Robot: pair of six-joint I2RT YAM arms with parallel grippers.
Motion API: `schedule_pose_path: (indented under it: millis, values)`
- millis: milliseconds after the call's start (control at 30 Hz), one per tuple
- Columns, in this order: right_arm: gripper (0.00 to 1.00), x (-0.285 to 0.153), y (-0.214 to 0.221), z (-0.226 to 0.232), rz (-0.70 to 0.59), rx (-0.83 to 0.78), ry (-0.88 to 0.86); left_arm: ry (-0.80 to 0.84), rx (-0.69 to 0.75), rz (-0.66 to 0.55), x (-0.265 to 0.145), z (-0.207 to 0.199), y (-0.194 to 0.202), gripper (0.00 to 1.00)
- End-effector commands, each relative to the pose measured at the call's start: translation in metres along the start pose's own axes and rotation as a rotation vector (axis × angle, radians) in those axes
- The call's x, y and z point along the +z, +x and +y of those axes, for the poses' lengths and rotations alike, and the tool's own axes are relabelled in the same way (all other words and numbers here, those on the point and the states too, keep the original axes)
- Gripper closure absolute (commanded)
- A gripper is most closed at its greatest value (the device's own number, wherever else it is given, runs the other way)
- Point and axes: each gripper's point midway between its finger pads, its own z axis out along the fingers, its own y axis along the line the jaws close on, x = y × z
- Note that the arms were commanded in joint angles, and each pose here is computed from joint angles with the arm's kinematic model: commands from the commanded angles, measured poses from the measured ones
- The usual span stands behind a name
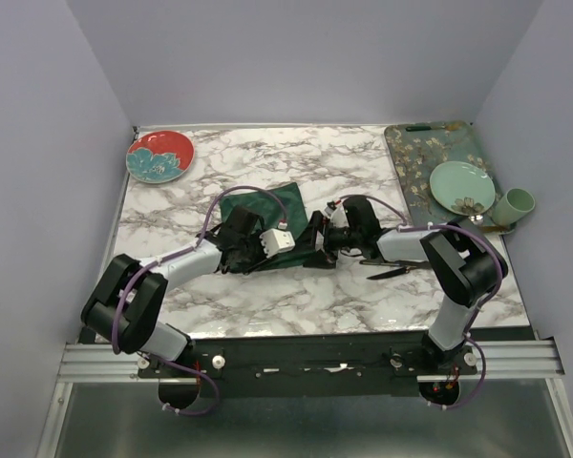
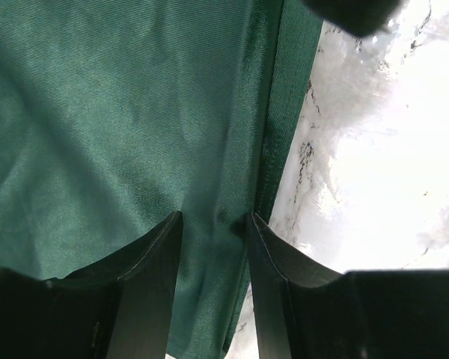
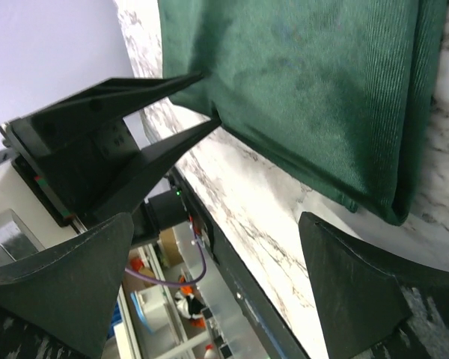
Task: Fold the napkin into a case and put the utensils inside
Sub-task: Move the lower triangle-folded napkin to the center of the board.
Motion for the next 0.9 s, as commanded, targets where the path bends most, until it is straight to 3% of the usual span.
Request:
schedule_pose_path:
  millis: [0,667,867]
  values:
    - [0.00,0.004,-0.012,0.002,-0.072,0.004,-0.009,-0.047,0.042,-0.034,-0.006,0.007,-0.005,0.52]
    - [0.00,0.012,-0.019,-0.037,-0.091,0.063,0.178,-0.052,0.062,-0.030,-0.006,0.006,0.000,0.52]
    - [0.00,0.010,-0.019,-0.048,-0.106,0.076,0.229,-0.049,0.087,-0.011,-0.007,0.005,0.005,0.62]
